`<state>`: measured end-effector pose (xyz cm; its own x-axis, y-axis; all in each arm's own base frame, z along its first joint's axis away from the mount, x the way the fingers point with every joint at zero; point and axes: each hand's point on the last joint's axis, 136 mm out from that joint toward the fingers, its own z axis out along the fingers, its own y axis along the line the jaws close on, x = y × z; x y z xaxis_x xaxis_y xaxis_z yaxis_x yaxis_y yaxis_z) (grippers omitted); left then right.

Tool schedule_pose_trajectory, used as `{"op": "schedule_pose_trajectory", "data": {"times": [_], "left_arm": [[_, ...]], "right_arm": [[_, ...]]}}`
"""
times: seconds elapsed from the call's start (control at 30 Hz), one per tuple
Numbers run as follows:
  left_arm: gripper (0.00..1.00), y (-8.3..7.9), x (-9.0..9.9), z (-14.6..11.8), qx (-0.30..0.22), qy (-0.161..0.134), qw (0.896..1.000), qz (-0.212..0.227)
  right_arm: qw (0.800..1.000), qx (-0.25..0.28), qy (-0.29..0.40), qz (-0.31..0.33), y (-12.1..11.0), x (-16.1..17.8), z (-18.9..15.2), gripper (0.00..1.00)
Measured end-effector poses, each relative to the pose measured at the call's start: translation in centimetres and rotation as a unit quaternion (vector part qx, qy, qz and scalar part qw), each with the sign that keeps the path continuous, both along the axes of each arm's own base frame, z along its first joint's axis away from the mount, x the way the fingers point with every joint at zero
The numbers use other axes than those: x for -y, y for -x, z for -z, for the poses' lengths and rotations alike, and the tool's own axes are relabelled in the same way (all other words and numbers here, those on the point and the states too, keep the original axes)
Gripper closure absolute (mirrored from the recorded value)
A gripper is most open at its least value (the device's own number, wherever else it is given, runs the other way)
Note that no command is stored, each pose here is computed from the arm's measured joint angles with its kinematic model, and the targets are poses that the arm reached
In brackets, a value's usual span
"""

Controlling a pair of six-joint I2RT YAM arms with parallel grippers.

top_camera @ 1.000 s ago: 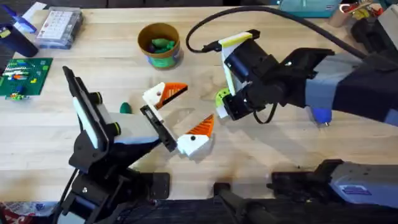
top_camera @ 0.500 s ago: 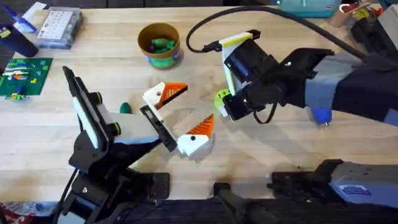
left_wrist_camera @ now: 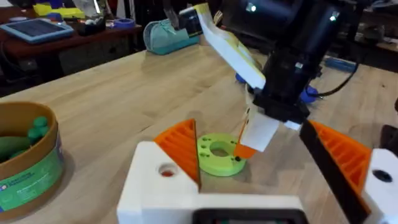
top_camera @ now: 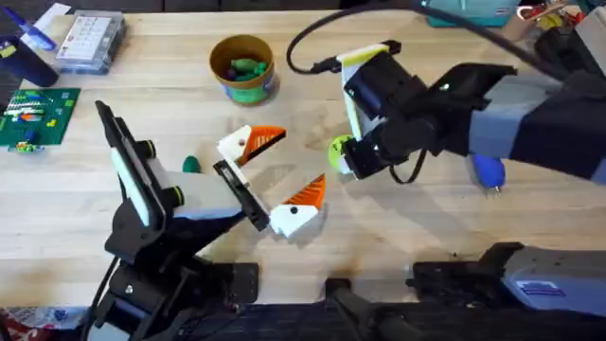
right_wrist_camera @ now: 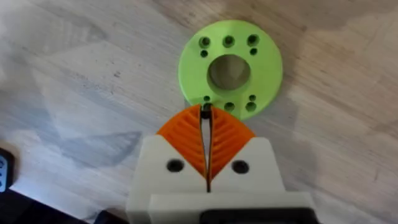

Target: Pick up the gripper from the table and insert it into the empty holder that is missing its gripper. Then pick up a screw, insert it into the mounting hole, and use the screwdriver to tighten it. Finally, clean up the table by picking up the vegetable and placing it into the bucket.

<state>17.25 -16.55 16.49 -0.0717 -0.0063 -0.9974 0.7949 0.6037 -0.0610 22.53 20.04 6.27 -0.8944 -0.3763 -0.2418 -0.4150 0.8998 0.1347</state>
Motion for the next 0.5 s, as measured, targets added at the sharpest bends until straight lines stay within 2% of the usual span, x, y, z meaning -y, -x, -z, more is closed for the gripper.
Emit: {"op": "schedule_pose_trajectory", "data": {"times": [0.13, 0.3, 0.5], "left_arm": [[0.011, 0.0, 0.0, 0.0, 0.000, 0.000, 1.000, 0.000], [0.011, 0.0, 0.0, 0.0, 0.000, 0.000, 1.000, 0.000], [0.011, 0.0, 0.0, 0.0, 0.000, 0.000, 1.000, 0.000]], "right_arm": [[1.000, -0.001, 0.002, 0.015, -0.9, 0.7, -2.5, 0.998], [0.999, 0.015, -0.004, 0.031, -2.3, 1.6, -7.6, 0.998], [0.999, 0.028, -0.009, 0.029, -2.7, 1.7, -11.7, 0.998]]}}
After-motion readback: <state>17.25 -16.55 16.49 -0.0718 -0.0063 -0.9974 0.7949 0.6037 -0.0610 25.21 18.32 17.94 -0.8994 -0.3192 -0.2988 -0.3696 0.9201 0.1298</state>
